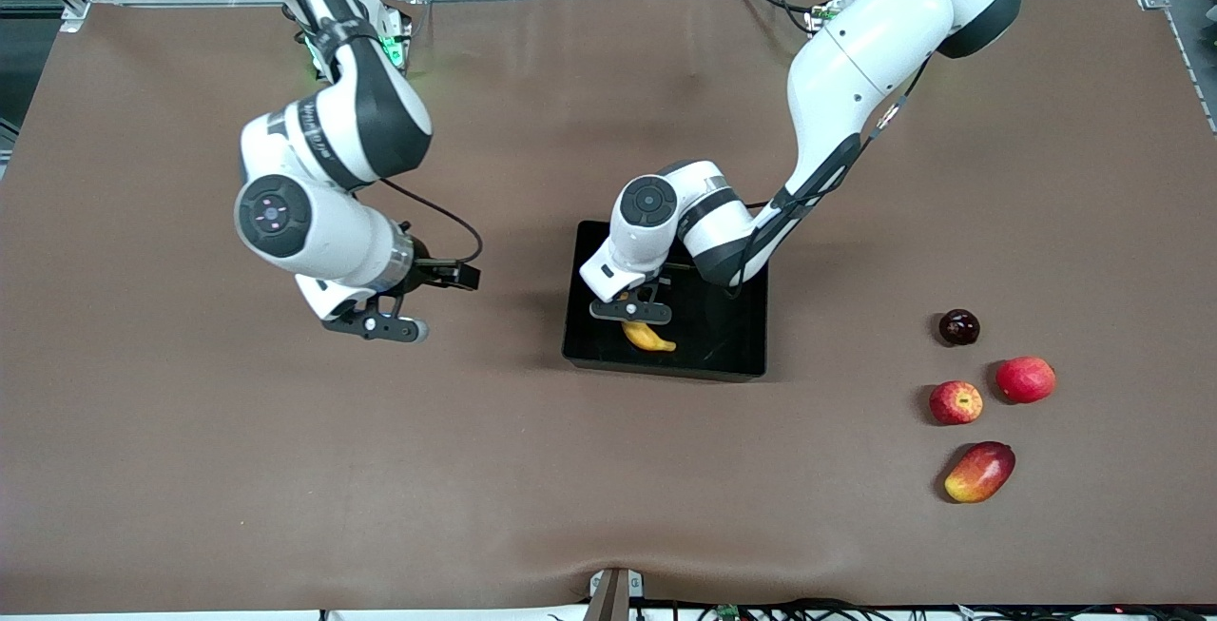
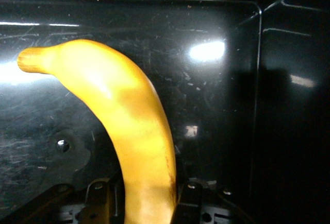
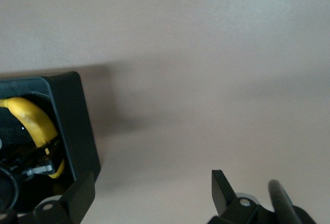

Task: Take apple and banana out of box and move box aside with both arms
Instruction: 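Grasp the banana with the left gripper while the right gripper reaches the box, then lift the banana out with the left gripper while the right gripper grips the box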

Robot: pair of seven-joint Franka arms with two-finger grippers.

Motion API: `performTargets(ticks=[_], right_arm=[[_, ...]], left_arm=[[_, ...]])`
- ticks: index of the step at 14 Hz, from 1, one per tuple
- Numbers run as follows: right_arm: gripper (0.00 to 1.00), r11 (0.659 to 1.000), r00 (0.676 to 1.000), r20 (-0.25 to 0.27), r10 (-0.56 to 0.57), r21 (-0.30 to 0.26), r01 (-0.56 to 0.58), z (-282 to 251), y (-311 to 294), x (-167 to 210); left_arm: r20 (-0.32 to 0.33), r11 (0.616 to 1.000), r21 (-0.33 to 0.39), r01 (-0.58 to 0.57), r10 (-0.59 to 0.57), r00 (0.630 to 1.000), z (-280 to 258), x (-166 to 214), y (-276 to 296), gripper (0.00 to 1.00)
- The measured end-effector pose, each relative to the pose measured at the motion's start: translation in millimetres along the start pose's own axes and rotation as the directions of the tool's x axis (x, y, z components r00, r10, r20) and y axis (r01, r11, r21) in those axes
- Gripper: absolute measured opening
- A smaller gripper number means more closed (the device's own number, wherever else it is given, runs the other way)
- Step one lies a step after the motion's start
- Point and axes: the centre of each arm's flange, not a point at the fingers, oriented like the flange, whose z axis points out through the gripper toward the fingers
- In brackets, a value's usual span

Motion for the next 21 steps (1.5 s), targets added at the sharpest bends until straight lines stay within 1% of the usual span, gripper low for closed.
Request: performTargets(ticks=[2,5,6,7,9,11,13,15,16,18,20,21], right_arm=[[1.00,1.000,1.000,-0.015,0.010,0.005,-0.010,9.9,-7.5,-4.5],[1.00,1.000,1.000,-0.001,0.015,0.009,-0.015,18.1,-10.0,-7.5],[1.00,0.999,1.000,0.008,0.026,0.023,-0.026,22.1,-9.0,-7.7],[1.00,0.998,0.999,0.013,0.043,0.049,-0.044,27.2,-8.1,-6.8],[1.00,0.992,0.997,0.004,0.076,0.100,-0.076,42.6,-6.8,-4.0],[1.00,0.991,0.997,-0.003,0.079,0.106,-0.079,58.9,-10.0,-5.8],[1.00,0.993,0.998,-0.008,0.060,0.105,-0.059,70.8,-23.5,-13.3],[1.00,0.993,0.999,-0.035,0.038,0.115,-0.033,80.6,-41.0,-21.1],[1.00,0.993,0.998,-0.052,0.026,0.120,-0.019,86.2,-50.6,-25.5],[1.00,0.992,0.997,-0.076,0.018,0.127,-0.008,101.7,-67.7,-33.6],[1.00,0.992,0.996,-0.093,0.014,0.127,-0.002,121.7,-82.7,-40.8],[1.00,0.992,0.995,-0.100,0.007,0.126,0.006,132.1,-90.3,-43.2]], left_arm=[[-0.004,1.000,-0.002,-0.004,0.004,1.000,-2.0,0.3,2.5,0.37],[-0.022,1.000,0.003,-0.001,0.002,1.000,-16.4,6.7,3.0,0.37],[-0.035,1.000,0.008,0.003,-0.002,0.999,-27.5,11.5,1.4,0.37],[-0.049,1.000,0.016,0.006,-0.005,0.999,-41.4,16.6,-0.4,0.37],[-0.086,0.999,0.032,0.015,-0.012,0.996,-75.4,27.1,-4.8,0.37],[-0.123,0.998,0.050,0.024,-0.018,0.992,-110.3,41.1,-18.6,0.37],[-0.146,0.998,0.052,0.047,-0.039,0.988,-137.1,58.6,-41.9,0.37],[-0.154,0.995,0.052,0.084,-0.075,0.985,-158.1,79.3,-77.0,0.37],[-0.152,0.994,0.062,0.085,-0.075,0.986,-166.8,90.6,-100.1,0.37],[-0.121,0.995,0.094,0.028,-0.017,0.993,-177.6,110.1,-152.8,0.37],[-0.065,0.989,0.124,-0.085,0.094,0.993,-174.3,123.0,-211.4,0.37],[-0.033,0.979,0.132,-0.153,0.159,0.987,-167.1,125.7,-238.8,0.37]])
